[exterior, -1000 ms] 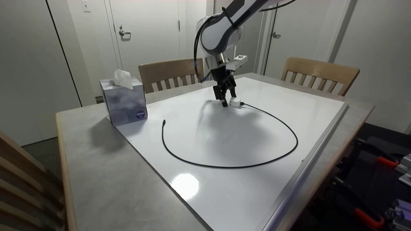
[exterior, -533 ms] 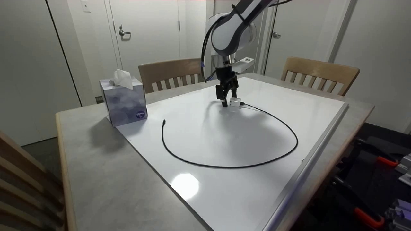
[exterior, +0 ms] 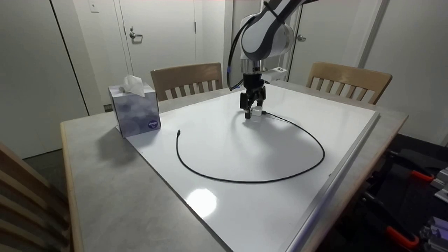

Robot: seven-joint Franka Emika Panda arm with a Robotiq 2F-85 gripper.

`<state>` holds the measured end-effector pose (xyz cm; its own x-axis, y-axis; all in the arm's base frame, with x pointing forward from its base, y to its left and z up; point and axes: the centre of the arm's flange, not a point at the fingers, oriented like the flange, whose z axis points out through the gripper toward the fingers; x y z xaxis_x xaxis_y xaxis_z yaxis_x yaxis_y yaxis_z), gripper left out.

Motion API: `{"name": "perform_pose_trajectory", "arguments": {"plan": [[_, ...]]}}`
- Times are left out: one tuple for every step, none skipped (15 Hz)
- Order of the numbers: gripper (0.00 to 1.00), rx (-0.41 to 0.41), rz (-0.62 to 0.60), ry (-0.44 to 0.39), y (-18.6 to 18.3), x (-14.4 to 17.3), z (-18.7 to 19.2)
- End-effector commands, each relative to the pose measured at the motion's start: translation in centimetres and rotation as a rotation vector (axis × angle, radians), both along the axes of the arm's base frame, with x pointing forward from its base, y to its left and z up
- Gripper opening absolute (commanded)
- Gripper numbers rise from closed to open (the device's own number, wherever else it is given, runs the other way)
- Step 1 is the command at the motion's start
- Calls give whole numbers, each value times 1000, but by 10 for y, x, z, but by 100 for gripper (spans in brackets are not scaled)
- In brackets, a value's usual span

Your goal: Straighten the charger cable.

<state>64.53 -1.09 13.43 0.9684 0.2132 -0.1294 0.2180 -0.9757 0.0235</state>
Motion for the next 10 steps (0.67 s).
{"name": "perform_pose_trajectory", "arguments": {"plan": [[100, 0, 0, 0, 0, -1, 0], [100, -2, 18, -1, 0, 2, 0], [100, -2, 22, 1, -2, 2, 1], [100, -3, 26, 4, -4, 0, 1], [100, -2, 24, 14, -5, -2, 1], [100, -4, 10, 32, -7, -5, 2], [100, -10, 4, 42, -9, -8, 3], [100, -12, 2, 46, -11, -10, 2], [100, -18, 0, 48, -13, -12, 2], [100, -25, 4, 37, -17, -14, 0]]}}
